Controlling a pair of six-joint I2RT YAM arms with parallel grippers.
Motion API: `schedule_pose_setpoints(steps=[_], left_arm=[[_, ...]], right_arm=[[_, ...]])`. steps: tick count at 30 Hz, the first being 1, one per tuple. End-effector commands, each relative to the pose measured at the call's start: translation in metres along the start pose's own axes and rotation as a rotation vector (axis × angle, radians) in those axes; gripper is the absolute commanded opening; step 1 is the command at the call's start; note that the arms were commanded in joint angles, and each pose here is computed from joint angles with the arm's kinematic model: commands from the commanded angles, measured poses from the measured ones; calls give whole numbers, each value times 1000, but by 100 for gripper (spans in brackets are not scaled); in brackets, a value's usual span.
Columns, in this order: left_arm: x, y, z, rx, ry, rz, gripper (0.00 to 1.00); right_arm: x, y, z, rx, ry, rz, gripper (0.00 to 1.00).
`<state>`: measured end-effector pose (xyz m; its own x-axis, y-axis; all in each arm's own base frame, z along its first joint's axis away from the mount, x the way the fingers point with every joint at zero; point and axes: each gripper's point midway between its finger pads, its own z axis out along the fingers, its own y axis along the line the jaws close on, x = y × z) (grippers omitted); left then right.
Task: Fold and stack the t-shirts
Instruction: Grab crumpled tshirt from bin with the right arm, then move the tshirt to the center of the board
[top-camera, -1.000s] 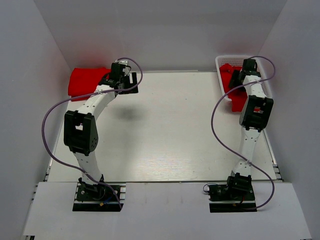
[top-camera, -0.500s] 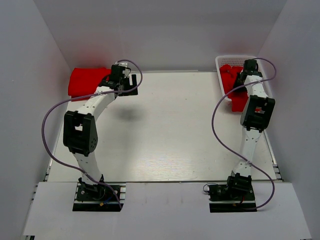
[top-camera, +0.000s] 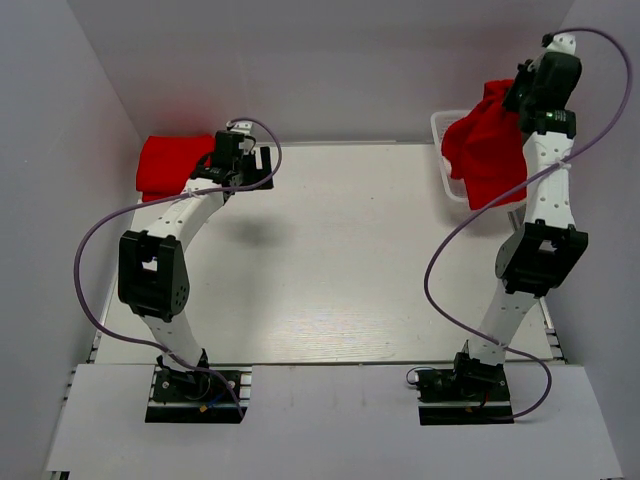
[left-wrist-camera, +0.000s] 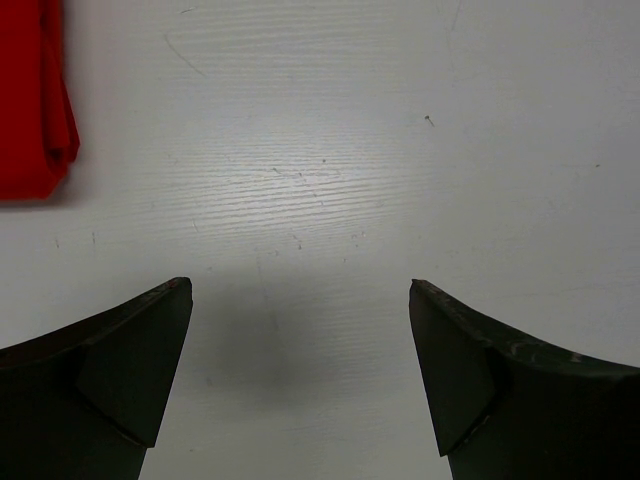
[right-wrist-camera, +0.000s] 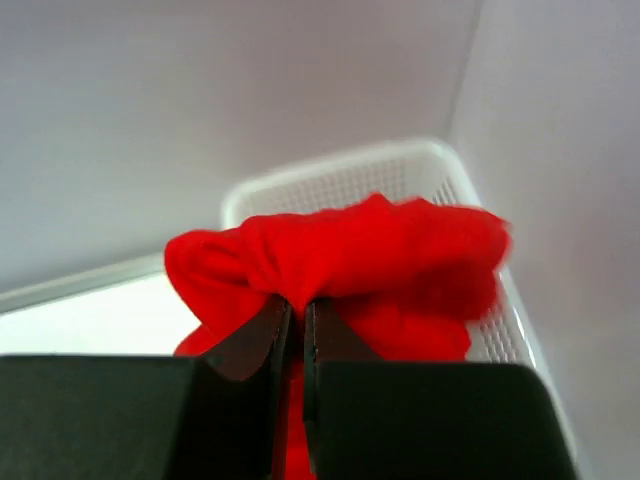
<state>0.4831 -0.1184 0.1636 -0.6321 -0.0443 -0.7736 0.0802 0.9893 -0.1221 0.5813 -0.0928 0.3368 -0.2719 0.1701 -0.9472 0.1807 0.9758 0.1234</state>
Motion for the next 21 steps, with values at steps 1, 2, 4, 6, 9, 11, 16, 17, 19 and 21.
schedule_pose_setpoints(steps=[1, 2, 4, 6, 9, 11, 16, 17, 19, 21], left_arm=[[-28, -7, -22, 49, -91, 13, 100], [-28, -7, -22, 49, -91, 13, 100], [-34, -10, -23, 64, -107, 22, 100], [-38, -11, -24, 66, -118, 22, 100], [-42, -11, -26, 67, -127, 31, 100], [-47, -8, -27, 61, -137, 26, 100], [-53, -7, -31, 72, -139, 22, 100], [-53, -9, -31, 81, -137, 23, 100], [-51, -4, -31, 72, -129, 17, 100], [-53, -2, -39, 61, -139, 16, 100]], right_arm=[[-63, 26, -23, -122, -181, -27, 0], [-80, 37, -34, -163, -221, -32, 0], [-96, 47, -43, -211, -262, -52, 0], [-122, 55, -60, -239, -337, -50, 0], [-145, 78, -86, -342, -411, -66, 0], [-151, 101, -102, -441, -430, -90, 0], [-172, 152, -143, -593, -525, -160, 0], [-174, 161, -149, -613, -540, -164, 0], [-185, 179, -170, -675, -590, -181, 0], [-183, 200, -183, -757, -600, -205, 0]])
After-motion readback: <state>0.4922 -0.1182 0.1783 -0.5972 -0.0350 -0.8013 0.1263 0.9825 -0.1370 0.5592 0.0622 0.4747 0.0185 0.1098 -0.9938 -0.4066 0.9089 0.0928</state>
